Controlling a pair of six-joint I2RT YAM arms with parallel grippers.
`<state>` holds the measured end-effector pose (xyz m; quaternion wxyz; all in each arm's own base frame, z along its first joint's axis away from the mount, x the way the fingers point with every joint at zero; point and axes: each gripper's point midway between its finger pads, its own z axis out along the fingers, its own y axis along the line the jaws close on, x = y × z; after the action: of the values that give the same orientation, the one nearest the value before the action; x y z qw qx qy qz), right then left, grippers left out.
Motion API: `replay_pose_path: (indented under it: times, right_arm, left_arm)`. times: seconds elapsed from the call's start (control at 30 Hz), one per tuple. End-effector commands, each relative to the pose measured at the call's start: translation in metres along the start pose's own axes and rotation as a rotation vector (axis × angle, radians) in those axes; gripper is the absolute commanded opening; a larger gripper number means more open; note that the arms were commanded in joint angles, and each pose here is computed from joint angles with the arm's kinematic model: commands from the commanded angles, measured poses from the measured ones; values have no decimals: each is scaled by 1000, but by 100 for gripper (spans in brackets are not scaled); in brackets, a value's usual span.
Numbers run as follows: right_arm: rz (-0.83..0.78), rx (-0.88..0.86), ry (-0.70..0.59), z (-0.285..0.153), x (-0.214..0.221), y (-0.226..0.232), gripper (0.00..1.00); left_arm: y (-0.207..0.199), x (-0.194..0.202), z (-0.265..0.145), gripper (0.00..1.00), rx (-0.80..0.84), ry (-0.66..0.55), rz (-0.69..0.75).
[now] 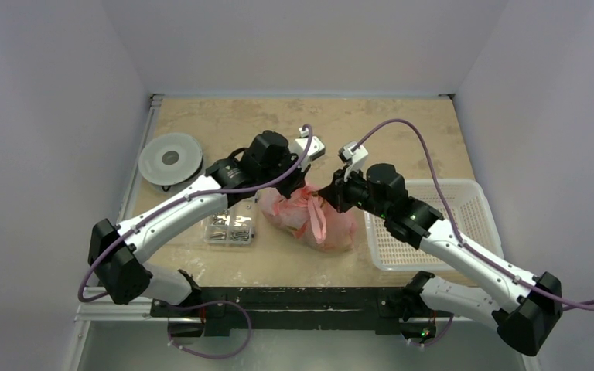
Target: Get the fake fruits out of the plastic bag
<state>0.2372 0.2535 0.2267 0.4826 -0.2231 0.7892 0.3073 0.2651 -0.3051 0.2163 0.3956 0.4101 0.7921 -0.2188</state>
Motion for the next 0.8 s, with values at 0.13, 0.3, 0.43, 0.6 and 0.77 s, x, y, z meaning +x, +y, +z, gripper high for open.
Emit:
replay_pose_path:
  times: [0.13, 0.3, 0.43, 0.6, 0.77]
  right_arm:
    - [85, 149, -153, -10, -34, -21, 0]
    - [190, 159, -143, -14, -11, -24, 0]
    - [207, 122, -101, -16, 10, -20, 0]
    - [202, 121, -68, -19, 28, -22, 0]
    - [142, 30, -58, -18, 17, -6, 0]
  left_arm:
    - [52, -15, -32, 0, -320, -92, -28]
    - [75, -23, -50, 0, -480, -204, -74]
    - [64, -26, -48, 0, -409, -244, -55]
    - [47, -30, -48, 0, -310, -260, -1]
    - [8, -31, -37, 39, -76, -210, 11]
